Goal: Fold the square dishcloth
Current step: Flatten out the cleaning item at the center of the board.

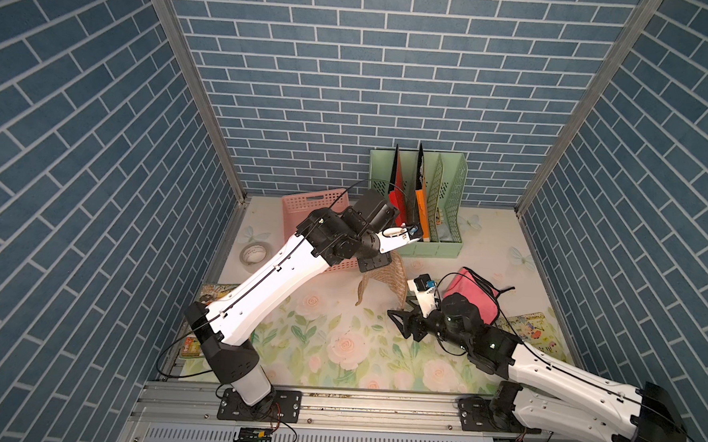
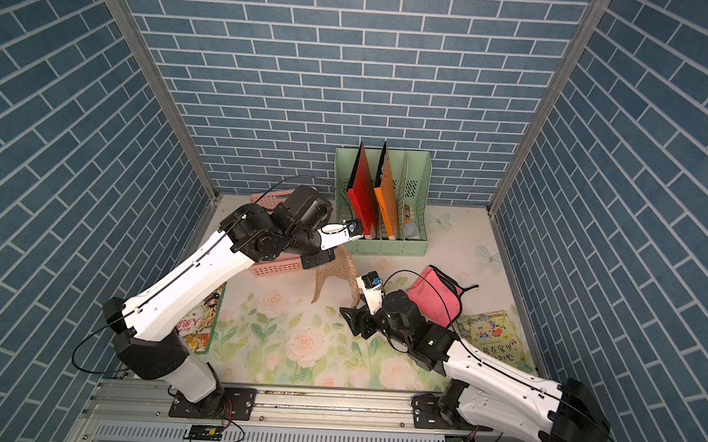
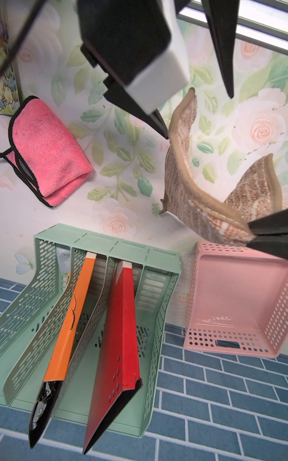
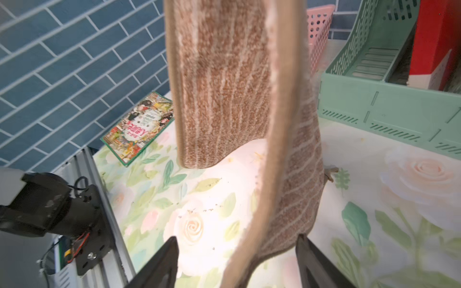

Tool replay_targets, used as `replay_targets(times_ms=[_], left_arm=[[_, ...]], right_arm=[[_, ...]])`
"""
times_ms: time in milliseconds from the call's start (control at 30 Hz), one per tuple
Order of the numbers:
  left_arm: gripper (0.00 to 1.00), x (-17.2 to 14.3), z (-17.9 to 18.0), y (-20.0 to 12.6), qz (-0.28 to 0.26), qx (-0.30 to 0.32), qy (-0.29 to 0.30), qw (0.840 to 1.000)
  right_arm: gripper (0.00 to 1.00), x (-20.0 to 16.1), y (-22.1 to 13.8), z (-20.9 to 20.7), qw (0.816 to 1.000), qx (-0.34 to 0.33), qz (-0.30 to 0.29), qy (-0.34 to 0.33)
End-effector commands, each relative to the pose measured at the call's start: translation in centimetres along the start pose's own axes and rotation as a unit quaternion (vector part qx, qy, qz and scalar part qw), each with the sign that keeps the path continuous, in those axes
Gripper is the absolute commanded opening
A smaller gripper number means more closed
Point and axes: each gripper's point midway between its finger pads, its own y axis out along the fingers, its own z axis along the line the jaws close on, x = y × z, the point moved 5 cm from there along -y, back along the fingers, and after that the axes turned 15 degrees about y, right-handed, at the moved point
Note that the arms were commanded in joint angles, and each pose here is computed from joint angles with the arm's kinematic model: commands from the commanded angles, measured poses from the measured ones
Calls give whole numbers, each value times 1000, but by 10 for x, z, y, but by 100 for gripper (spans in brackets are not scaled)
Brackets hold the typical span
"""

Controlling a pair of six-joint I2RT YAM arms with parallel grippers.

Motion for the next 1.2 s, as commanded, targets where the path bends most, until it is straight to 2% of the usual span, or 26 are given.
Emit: replay_targets(times_ms=[0, 100, 233, 367, 467, 567, 667, 767, 867, 933, 1067, 1100, 1167], left_arm=[[0, -8, 2, -9, 1, 8, -10, 1000], [0, -17, 3, -8, 5, 6, -12, 1000], [0, -35, 9, -3, 12, 6, -20, 1000], [0, -48, 18, 8, 10, 17, -27, 999], [0, -46, 28, 10, -21, 39, -23, 999], [0, -45, 32, 13, -46, 72, 7, 996], [0, -55, 28, 21, -37, 99, 49, 993], [0, -65, 24, 25, -35, 102, 57, 993], [0, -68, 6, 21, -51, 59, 56, 995], [0, -75, -20, 22, -55, -4, 61, 997], [0, -105, -79, 28, -18, -121, 77, 989], [0, -117, -99, 34, 0, -158, 71, 985], [0, -133, -129, 44, 21, -213, 61, 975]], right_arm=[[56, 23, 4, -11, 995, -74, -60, 2], [35, 30, -4, -18, 991, -100, -84, -15], [1, 49, -22, -21, 988, -101, -108, -48], [0, 66, -26, -27, 987, -105, -91, -85], [0, 75, -18, -29, 984, -114, -61, -119], [0, 85, -12, -34, 979, -131, -39, -149], [0, 97, -13, -37, 972, -147, -29, -178], [0, 100, -21, -34, 968, -148, -24, -202], [0, 86, -23, -35, 970, -138, 6, -198], [0, 71, -23, -33, 972, -129, 28, -193], [0, 16, -18, -17, 974, -96, 104, -174], [0, -5, -17, -13, 973, -87, 136, -165], [0, -21, -14, -3, 971, -75, 170, -149]])
